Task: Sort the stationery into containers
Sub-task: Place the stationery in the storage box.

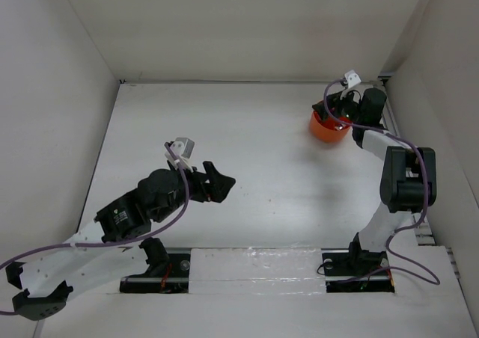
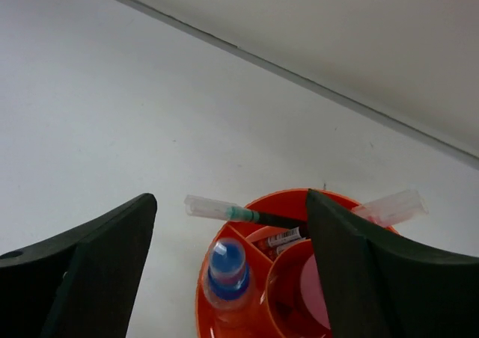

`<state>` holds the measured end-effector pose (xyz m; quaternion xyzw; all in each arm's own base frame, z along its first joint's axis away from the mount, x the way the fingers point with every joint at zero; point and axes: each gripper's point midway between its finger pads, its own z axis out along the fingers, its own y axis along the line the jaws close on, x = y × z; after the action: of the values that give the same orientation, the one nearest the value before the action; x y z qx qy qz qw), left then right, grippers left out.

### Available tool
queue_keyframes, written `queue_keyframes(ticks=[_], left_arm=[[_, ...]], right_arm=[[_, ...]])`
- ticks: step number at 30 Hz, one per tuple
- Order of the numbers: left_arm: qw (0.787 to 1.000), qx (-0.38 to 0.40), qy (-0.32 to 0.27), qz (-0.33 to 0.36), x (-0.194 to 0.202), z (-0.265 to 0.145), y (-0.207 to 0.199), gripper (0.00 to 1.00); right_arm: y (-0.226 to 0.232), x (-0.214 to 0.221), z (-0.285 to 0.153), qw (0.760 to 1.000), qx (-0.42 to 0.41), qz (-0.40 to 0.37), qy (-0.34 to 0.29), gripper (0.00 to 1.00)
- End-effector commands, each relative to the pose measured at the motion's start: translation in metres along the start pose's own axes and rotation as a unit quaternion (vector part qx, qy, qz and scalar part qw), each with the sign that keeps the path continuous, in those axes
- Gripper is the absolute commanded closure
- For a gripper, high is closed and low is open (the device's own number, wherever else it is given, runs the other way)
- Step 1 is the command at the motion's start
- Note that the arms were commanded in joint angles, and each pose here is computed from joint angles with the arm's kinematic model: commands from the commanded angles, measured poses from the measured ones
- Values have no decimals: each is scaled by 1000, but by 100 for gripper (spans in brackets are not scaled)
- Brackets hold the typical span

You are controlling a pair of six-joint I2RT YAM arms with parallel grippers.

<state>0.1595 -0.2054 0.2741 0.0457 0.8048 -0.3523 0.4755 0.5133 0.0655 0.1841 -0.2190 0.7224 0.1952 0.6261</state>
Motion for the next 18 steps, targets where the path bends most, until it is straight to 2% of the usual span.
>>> queue_keyframes(ticks=[1,4,5,8,11,12,15,18], left_arm=[[1000,17,-17,1,-10,-4,-8,0],[1000,13,-20,1,-13,-5,-7,0],[1000,13,-20,1,-13,-5,-7,0],[1000,-4,-28,-2,-15,-5,-1,0],[998,-28,-61,-16,-33,-9,4,0],[995,-62,-70,-26,-37,-10,15,0],[989,-110,-92,-32,-54,-19,26,0],[975,-164,-143,-42,-87,-37,38,0]], right_arm=[[8,-30,-6,998,-12,-38,-46,11],[18,-45,-7,997,-12,-45,-59,10],[22,-56,-12,996,-15,-54,-71,0],[53,-97,-20,992,-26,-62,-107,0],[85,-126,-22,991,0,-65,-120,0],[89,-137,-31,991,32,-64,-116,0],[130,-169,-46,988,31,-69,-132,0],[148,-181,-63,989,73,-40,-121,0]])
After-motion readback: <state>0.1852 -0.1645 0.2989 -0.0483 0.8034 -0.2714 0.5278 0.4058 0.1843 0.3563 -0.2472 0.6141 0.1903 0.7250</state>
